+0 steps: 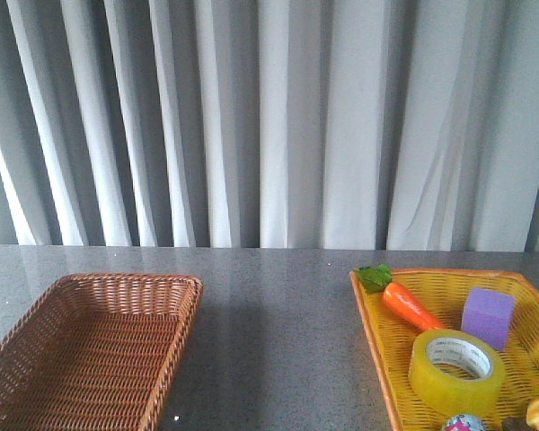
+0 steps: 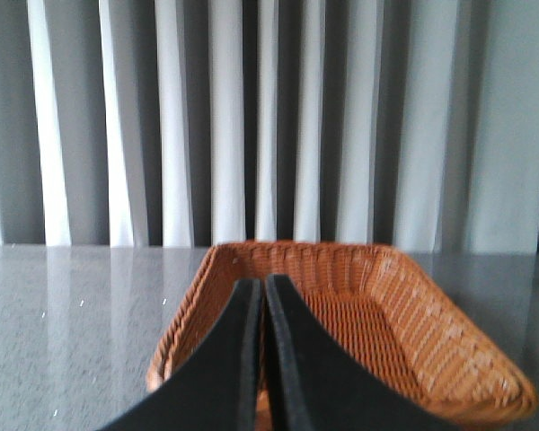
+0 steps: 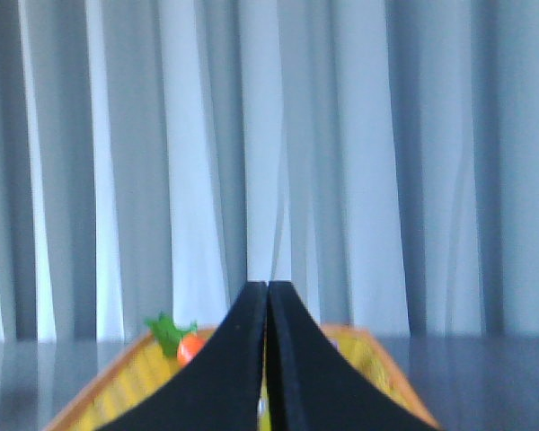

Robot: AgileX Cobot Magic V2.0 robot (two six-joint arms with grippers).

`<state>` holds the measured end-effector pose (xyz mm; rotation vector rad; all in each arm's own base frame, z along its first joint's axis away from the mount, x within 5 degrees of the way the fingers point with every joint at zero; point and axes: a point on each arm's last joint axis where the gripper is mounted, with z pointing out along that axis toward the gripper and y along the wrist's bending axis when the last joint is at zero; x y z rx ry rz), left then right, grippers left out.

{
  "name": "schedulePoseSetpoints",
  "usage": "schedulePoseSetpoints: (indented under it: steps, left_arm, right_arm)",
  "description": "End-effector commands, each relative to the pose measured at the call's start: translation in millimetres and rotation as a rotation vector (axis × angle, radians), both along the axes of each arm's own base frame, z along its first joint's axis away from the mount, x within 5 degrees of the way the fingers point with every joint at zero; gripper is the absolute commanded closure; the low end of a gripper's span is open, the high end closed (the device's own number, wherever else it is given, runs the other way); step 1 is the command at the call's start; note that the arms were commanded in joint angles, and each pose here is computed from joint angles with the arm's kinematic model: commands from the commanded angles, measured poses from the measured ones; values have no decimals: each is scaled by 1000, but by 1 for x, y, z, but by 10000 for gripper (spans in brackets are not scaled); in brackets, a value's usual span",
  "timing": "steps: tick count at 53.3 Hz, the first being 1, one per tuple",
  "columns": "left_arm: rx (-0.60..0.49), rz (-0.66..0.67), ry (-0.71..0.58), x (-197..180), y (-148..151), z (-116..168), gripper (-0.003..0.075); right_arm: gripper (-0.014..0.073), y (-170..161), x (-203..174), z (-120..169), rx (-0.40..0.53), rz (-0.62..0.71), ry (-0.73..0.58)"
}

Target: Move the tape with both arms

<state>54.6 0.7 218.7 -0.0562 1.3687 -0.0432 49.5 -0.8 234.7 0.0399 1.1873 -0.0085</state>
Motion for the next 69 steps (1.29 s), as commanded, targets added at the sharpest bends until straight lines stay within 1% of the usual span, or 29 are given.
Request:
schedulePoseSetpoints:
  steps: [1, 4, 7, 10, 13, 16, 19, 23, 26, 30, 33, 36, 39, 44, 48, 52, 58, 60, 66, 69]
  left_arm:
    - [-17, -22, -273, -13, -1, 42, 726]
    - [37, -11, -306, -16, -2, 58, 726]
    - [74, 2, -305, -15, -2, 74, 726]
    - [95, 11, -290, -11, -2, 91, 726]
    - [104, 16, -288, -6, -2, 113, 726]
    - [104, 17, -239, 6, -1, 135, 726]
    - [104, 18, -193, 18, -1, 156, 726]
    - [102, 12, -73, 43, 0, 174, 726]
    - [98, 1, -12, 60, -1, 187, 726]
    - [84, -9, 99, 87, -2, 194, 726]
    - [72, -10, 160, 102, -2, 199, 726]
    - [36, -20, 233, 116, -2, 198, 726]
    - [5, -30, 269, 126, -3, 198, 726]
    - [-15, -36, 290, 137, -4, 196, 726]
    - [-14, -35, 289, 140, -4, 196, 726]
    - [-14, -35, 281, 141, -3, 196, 726]
    - [-14, -34, 270, 141, -3, 198, 722]
    - [-14, -34, 270, 141, -3, 198, 717]
    - [-14, -35, 305, 147, -4, 199, 681]
    - [-13, -37, 339, 152, -4, 201, 638]
  right_arm:
    - [603, 6, -11, 46, -110, 15, -202]
    - [603, 8, -8, 65, -180, 3, -162]
    - [603, 8, -1, 89, -226, -6, -124]
    - [603, 8, 9, 111, -222, 6, -99]
    - [603, 7, 19, 137, -191, 22, -97]
    - [603, 6, 33, 161, -131, 41, -82]
    - [603, 2, 48, 177, -77, 36, -29]
    - [603, -4, 73, 195, -21, 4, 74]
    - [603, -9, 91, 200, 17, -35, 171]
    - [603, -16, 113, 202, 41, -90, 296]
    - [603, -20, 127, 197, 52, -128, 396]
    - [603, -24, 142, 189, 72, -151, 485]
    - [603, -25, 152, 179, 85, -155, 540]
    - [603, -25, 163, 171, 125, -146, 583]
    - [603, -19, 166, 169, 140, -114, 586]
    - [603, -13, 168, 171, 95, -85, 568]
    - [600, -3, 170, 172, -25, -53, 561]
    - [596, 0, 170, 172, -48, -43, 561]
    - [538, 4, 171, 171, -57, -22, 566]
    - [474, 4, 171, 170, -50, -21, 571]
